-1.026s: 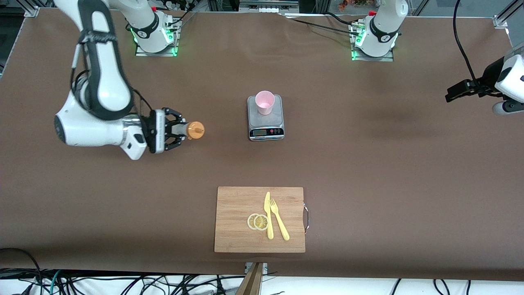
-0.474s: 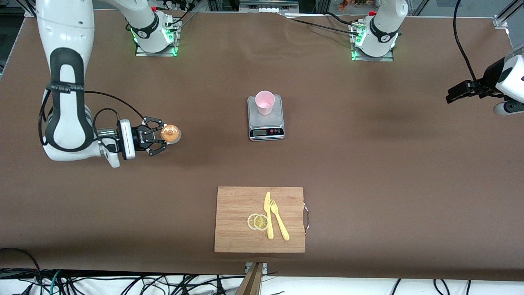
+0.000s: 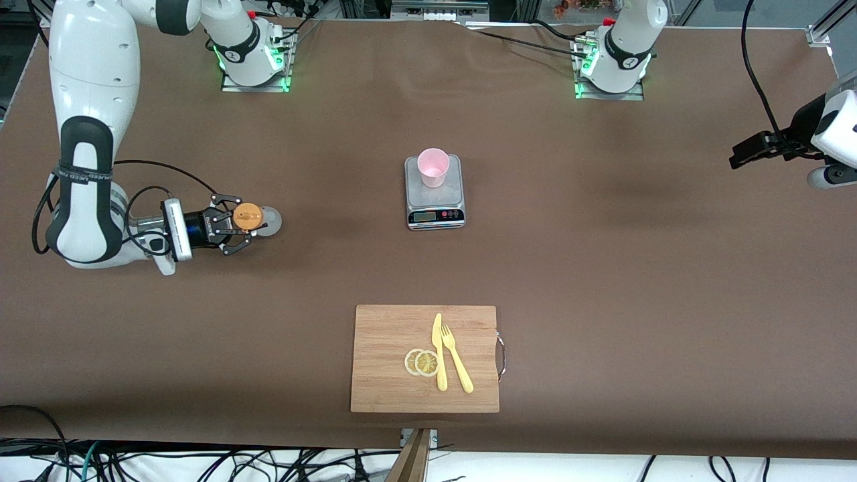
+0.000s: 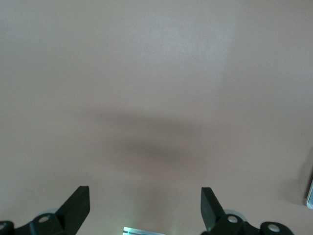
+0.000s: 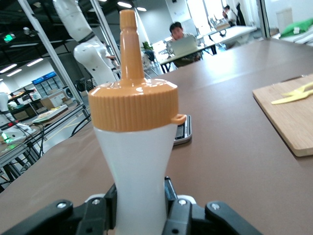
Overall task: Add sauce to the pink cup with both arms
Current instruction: 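Lower the bottle onto the table and open the right gripper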
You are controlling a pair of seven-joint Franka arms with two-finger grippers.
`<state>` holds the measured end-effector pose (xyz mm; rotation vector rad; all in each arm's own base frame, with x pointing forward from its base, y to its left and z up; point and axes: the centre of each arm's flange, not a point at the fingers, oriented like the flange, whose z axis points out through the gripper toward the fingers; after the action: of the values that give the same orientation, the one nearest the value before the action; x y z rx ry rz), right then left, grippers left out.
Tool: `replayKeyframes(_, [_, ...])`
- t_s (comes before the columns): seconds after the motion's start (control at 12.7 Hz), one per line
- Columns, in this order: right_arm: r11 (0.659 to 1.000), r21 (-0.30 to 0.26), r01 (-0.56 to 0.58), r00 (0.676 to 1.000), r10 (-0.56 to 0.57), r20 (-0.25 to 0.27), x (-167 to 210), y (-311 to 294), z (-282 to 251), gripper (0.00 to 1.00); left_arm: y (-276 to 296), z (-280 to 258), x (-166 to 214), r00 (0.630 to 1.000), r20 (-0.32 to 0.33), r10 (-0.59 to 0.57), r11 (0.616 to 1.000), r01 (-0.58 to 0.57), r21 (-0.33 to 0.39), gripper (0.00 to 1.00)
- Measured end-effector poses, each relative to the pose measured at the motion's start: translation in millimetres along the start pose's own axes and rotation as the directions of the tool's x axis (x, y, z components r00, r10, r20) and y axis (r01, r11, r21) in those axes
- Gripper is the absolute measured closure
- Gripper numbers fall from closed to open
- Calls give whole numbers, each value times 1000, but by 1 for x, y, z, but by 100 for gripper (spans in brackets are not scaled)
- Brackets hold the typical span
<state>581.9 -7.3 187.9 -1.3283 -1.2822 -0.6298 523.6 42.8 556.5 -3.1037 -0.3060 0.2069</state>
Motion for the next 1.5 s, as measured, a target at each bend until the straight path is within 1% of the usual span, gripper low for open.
replayKeyframes(0.24, [998,12,54,998,-53,-37,-22,-2,-13,65,0,0,0,1000,0,0,1000,0,0,0])
replayKeyframes(0.71, [988,-13,151,986,-151,-71,-58,-8,-29,65,0,0,0,1000,0,0,1000,0,0,0])
replayKeyframes(0.95, [985,-25,171,981,-172,-88,-80,-13,-35,65,0,0,0,1000,0,0,1000,0,0,0])
replayKeyframes(1.11, [985,-36,170,981,-173,-87,-89,-16,-43,65,0,0,0,1000,0,2,1000,-2,0,0])
replayKeyframes(1.5, [986,-53,159,985,-162,-66,-98,-27,-74,65,0,0,0,1000,1,3,1000,-3,0,0])
